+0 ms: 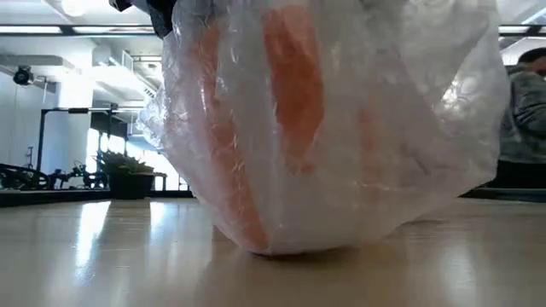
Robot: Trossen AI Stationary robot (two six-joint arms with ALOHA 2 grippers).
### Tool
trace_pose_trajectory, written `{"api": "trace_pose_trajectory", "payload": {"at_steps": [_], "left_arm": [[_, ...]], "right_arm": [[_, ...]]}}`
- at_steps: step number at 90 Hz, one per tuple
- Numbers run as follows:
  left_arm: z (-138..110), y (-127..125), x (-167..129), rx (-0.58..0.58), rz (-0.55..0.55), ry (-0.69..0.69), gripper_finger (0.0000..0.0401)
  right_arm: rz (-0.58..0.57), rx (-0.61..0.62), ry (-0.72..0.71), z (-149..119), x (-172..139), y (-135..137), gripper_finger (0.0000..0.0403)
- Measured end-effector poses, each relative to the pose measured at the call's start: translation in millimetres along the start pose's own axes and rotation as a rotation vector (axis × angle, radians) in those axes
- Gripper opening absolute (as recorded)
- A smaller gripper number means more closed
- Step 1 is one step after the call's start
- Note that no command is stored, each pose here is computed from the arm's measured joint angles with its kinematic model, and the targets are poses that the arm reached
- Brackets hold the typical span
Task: Wrap mug
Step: Wrap the orange mug with bubble wrap
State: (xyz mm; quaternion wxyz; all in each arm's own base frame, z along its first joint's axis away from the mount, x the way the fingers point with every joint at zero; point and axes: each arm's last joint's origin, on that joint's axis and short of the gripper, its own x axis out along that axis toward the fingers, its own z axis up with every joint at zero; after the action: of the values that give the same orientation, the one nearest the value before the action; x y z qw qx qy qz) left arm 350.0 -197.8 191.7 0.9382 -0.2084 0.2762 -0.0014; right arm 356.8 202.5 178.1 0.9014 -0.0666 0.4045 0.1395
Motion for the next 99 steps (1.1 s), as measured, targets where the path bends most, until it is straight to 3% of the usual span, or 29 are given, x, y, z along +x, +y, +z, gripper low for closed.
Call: {"api": "trace_pose_trajectory", "payload": {"at_steps": [28, 44, 64, 99], "left_arm": [[30, -18, -51, -0.013, -0.083, -0.055, 0.0000], [24, -20, -47, -0.055, -0.152, 0.022, 0.0000], [11, -16, -38, -0.092, -0.147, 0.131, 0.0000], [11, 9, -21, -0.118, -0.032, 0.189, 0.0000]], "right_arm": [[-0.021, 0.005, 0.040, 2, -2, -4, 0.0002], [-0.032, 0.019, 0.045, 3, -1, -11, 0.0002], [-0.036, 0.021, 0.044, 3, 0, -12, 0.0002], [-0.041, 0.021, 0.046, 2, 0, -13, 0.0002]]}}
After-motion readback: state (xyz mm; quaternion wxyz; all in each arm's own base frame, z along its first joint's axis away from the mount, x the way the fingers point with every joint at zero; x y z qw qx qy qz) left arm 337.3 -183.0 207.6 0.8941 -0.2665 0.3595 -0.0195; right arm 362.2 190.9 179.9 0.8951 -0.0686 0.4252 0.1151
